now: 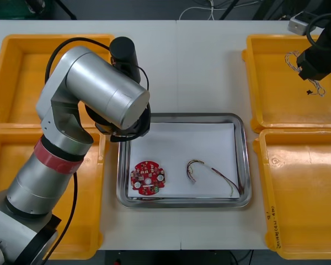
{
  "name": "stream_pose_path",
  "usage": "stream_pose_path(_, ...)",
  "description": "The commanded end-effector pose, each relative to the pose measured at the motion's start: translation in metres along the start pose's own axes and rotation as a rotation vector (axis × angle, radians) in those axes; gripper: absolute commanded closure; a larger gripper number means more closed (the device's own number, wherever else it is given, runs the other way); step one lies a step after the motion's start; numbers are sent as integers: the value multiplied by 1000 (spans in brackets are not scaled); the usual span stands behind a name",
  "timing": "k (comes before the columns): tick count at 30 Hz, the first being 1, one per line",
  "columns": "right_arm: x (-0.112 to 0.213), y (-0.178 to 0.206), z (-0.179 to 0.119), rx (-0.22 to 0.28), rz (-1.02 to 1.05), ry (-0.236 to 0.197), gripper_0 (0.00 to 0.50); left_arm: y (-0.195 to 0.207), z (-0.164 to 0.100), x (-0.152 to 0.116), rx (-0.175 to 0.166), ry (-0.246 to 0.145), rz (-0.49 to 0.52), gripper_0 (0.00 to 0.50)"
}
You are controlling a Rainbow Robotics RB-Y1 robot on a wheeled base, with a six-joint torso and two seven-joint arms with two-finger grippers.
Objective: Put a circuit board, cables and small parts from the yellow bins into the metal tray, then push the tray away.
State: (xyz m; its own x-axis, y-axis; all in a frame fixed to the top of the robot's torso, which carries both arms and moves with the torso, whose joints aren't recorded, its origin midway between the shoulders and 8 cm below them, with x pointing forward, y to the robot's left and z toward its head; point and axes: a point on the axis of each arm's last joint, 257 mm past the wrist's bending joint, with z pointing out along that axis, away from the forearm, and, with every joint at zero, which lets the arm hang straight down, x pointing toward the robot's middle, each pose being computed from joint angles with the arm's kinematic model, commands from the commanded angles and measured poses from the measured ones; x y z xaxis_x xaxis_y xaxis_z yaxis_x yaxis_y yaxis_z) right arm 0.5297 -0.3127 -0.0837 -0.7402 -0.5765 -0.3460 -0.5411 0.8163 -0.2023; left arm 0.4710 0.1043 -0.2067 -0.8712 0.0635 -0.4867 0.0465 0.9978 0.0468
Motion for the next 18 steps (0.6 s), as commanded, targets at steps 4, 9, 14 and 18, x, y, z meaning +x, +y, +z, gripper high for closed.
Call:
stream_pose_path(4,-22,-6,-40,49,-21,-79,500,-43,2,12,82,-34,-56,500)
stream_pose_path(9,-28,10,-37,72,-91,-60,500,-48,10,17,99,-39,-52,500)
stream_pose_path(14,-31,31,-31,54,-150,-43,500,-46,16,21,103,-45,-50,500)
stream_pose_path(18,-28,47,-25,19,-184,-23,500,-46,19,21,109,-48,-50,500)
